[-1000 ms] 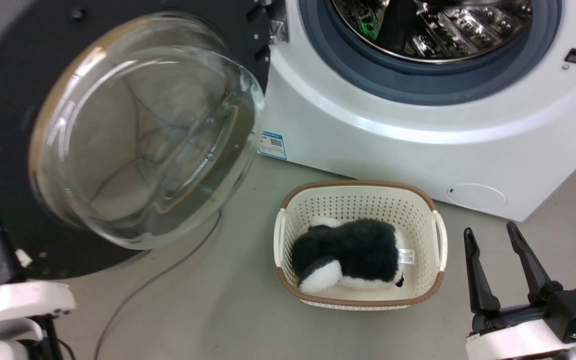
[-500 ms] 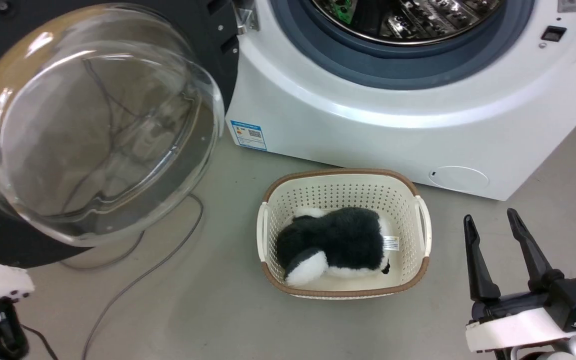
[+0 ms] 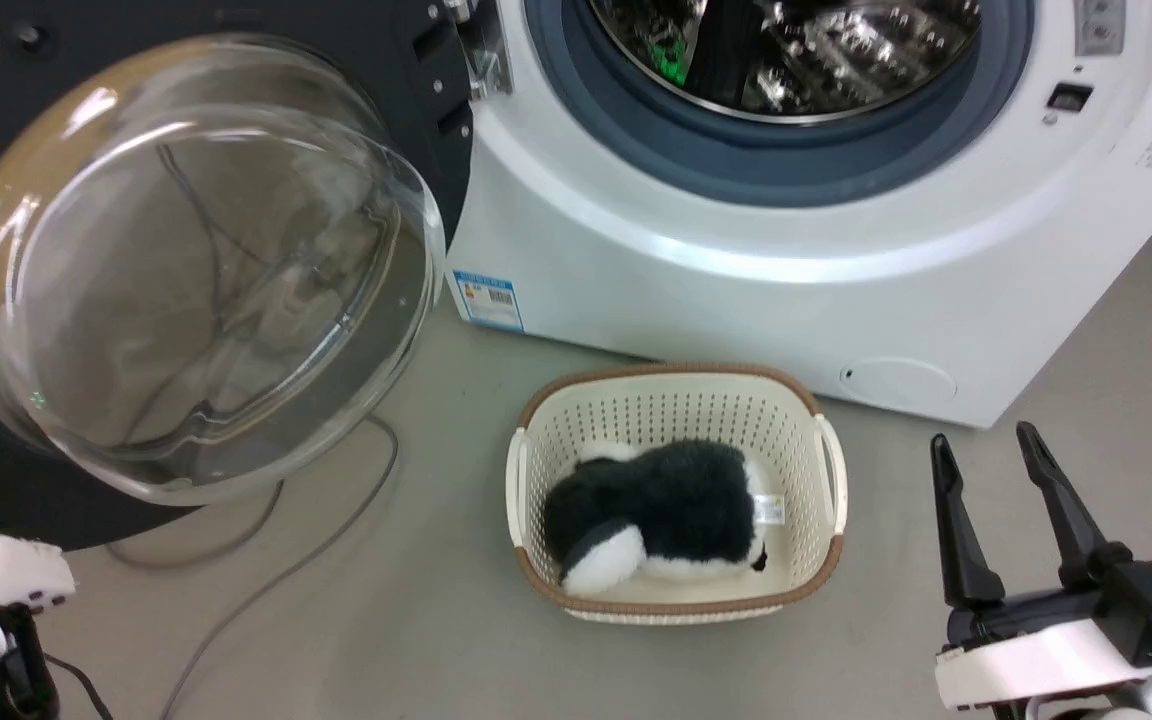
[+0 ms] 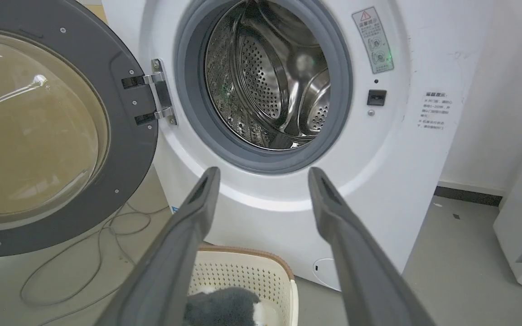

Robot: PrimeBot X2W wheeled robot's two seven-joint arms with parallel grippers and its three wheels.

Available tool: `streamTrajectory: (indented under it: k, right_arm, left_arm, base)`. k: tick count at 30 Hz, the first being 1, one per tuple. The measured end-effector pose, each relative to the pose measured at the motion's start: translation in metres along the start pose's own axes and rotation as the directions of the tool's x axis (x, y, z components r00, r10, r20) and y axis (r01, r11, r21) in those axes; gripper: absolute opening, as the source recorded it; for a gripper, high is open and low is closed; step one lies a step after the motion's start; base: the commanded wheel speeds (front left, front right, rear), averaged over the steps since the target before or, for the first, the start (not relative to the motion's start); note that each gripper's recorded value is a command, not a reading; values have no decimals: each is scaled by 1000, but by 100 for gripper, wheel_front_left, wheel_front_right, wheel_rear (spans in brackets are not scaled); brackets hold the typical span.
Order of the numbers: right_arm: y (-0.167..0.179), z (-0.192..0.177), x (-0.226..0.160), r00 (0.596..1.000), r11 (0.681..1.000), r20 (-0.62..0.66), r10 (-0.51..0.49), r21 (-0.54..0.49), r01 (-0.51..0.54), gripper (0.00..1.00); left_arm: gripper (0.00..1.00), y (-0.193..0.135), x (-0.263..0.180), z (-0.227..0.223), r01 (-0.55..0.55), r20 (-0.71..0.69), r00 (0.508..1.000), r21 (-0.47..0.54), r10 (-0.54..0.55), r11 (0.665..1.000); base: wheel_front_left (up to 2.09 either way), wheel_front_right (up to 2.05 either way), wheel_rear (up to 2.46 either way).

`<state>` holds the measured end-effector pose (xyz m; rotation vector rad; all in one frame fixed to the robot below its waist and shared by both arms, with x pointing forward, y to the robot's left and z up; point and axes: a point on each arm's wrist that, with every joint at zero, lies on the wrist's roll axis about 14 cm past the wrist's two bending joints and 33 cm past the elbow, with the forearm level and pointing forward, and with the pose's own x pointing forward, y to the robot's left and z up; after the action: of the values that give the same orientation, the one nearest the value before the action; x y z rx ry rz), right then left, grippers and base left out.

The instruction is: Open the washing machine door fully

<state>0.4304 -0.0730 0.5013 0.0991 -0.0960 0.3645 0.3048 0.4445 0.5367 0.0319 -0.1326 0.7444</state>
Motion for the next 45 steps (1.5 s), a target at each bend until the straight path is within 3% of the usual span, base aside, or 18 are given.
streamTrajectory:
  k: [11, 20, 22, 25, 35, 45]
  right_arm:
    - [-2, 29, -18, 998, 1000, 59, -21, -19, 22, 100]
    - [-16, 47, -38, 993, 996, 97, -71, -39, 75, 100]
    - [-21, 51, -44, 990, 994, 105, -90, -44, 95, 100]
    - [-28, 53, -53, 987, 991, 107, -116, -50, 122, 100]
    - [-49, 60, -78, 973, 977, 121, -195, -63, 204, 100]
    - [-66, 65, -99, 955, 959, 132, -265, -71, 276, 100]
  left_arm:
    - [0, -36, -33, 32, 157, 100, 983, -12, -156, 987]
    - [0, -84, -62, 37, 312, 125, 944, -39, -306, 949]
    - [100, -95, -69, 37, 342, 129, 934, -55, -333, 938]
    - [100, -107, -76, 38, 372, 135, 924, -87, -359, 924]
    - [100, -154, -99, 31, 494, 113, 866, -36, -487, 869]
    - [100, -201, -118, 12, 594, 58, 804, -54, -591, 803]
  base:
    - [0, 0, 0]
    - [0, 0, 0]
    - [0, 0, 0]
    - [0, 0, 0]
    - [0, 0, 0]
    - [0, 0, 0]
